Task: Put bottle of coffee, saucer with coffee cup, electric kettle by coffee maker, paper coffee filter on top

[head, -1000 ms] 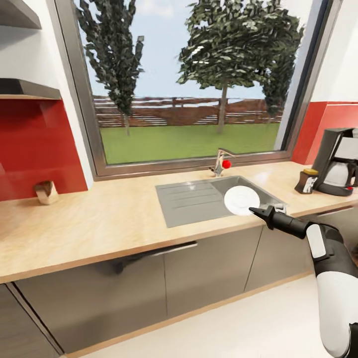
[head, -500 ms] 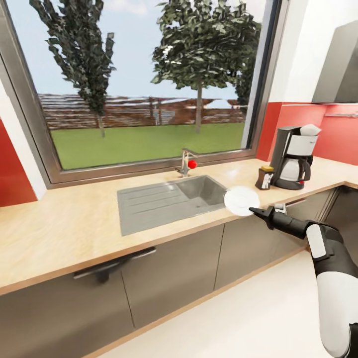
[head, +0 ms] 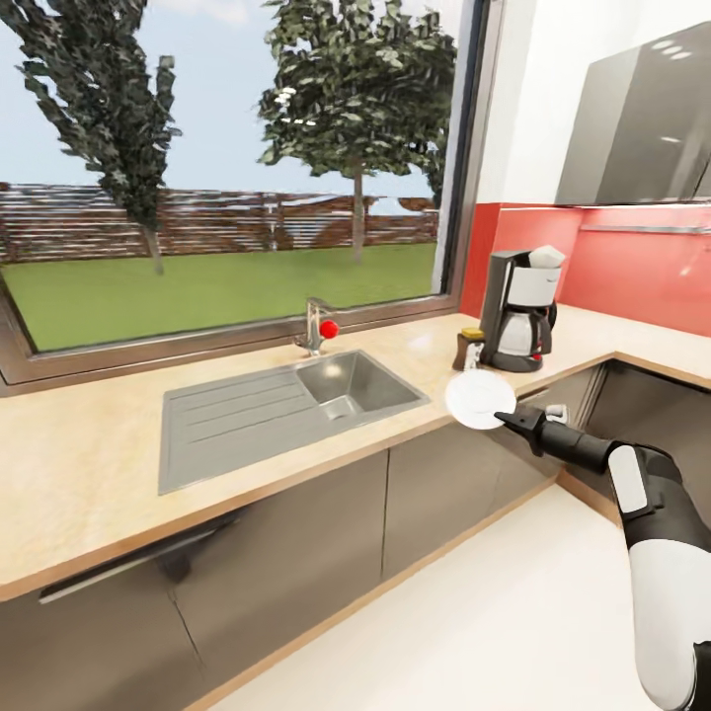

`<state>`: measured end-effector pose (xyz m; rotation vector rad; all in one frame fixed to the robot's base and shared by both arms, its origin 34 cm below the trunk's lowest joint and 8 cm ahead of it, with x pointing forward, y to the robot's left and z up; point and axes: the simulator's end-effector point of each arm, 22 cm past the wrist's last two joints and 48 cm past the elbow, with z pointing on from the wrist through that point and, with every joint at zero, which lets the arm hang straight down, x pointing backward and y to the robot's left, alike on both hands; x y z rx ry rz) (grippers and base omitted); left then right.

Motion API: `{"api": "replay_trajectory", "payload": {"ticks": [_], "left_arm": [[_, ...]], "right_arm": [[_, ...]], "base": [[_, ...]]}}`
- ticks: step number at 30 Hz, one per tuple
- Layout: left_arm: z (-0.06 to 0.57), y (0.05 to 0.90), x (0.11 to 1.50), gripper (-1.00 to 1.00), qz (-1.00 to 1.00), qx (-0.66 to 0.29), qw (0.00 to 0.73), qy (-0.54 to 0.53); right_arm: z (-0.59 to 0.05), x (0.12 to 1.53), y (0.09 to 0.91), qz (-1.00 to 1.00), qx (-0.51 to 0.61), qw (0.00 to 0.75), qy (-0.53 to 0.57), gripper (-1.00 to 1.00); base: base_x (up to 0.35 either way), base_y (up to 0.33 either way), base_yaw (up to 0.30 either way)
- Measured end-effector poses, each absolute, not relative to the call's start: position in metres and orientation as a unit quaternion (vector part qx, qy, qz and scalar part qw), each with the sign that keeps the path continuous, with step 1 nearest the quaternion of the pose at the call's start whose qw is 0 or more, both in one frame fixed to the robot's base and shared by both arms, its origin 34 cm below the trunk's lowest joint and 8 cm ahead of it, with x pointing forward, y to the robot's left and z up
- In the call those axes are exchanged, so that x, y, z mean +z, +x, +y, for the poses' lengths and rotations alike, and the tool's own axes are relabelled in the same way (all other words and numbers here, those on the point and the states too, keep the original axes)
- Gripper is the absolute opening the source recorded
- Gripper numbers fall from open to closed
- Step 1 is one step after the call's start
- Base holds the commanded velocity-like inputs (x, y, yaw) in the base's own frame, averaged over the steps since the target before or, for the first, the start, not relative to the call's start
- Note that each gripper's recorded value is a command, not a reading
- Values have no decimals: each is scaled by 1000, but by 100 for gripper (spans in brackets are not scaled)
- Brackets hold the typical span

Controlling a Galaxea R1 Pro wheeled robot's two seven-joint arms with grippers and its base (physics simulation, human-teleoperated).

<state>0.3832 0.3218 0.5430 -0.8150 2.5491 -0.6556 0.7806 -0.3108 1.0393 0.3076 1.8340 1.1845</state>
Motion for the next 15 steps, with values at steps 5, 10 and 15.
{"api": "replay_trajectory", "payload": {"ticks": [5, 10, 15], "left_arm": [[322, 383, 543, 100, 908, -234, 192, -290], [322, 383, 543, 100, 908, -234, 192, -290], [322, 383, 543, 100, 908, -234, 192, -290]], "right_arm": [[-311, 1039, 781, 742, 479, 451, 125, -100], [-311, 1039, 781, 743, 479, 451, 125, -100], [-311, 1039, 781, 743, 479, 451, 125, -100]], "base": [[4, -6, -277], [1, -1, -280], [2, 0, -280]]}}
